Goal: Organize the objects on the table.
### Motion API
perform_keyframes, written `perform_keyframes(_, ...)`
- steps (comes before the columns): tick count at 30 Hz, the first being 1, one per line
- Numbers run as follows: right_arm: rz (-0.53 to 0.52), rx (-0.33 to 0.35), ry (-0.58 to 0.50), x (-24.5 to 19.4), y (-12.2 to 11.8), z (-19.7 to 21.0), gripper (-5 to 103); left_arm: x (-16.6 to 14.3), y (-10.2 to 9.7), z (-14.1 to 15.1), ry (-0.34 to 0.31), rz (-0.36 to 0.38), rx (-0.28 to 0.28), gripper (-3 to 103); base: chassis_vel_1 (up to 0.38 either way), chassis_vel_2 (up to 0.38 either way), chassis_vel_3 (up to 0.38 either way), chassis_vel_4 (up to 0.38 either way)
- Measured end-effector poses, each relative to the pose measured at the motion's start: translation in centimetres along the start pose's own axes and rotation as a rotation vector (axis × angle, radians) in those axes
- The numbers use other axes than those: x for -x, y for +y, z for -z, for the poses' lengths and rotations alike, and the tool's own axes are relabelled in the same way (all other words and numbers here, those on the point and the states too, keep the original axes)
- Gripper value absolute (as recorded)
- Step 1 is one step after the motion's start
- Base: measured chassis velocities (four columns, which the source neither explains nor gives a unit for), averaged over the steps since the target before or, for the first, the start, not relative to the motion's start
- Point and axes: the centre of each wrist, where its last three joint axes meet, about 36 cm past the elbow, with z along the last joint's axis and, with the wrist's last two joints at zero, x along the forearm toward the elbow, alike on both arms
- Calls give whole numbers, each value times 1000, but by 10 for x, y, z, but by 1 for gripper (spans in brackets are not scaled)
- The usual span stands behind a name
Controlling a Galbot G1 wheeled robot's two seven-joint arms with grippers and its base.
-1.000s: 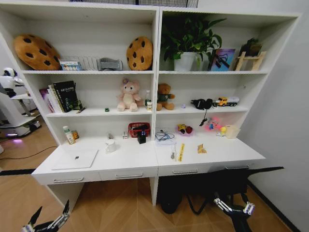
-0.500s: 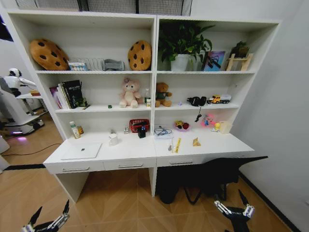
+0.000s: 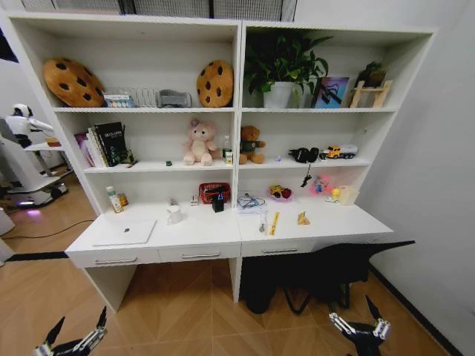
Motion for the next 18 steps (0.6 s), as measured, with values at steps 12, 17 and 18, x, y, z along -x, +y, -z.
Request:
perform_keyframes(12, -2, 5, 0, 0, 2, 0, 100, 0, 0, 0, 0, 0, 0, 100, 108, 123, -109, -123)
perform_keyframes(17, -3, 5, 3, -1, 3, -2, 100, 0, 0, 0, 0, 0, 0, 100, 116, 127, -125, -123)
perform_keyframes(18, -2, 6, 4, -1, 3, -2, 100, 0, 0, 0, 0, 0, 0, 100, 98, 109, -134, -125)
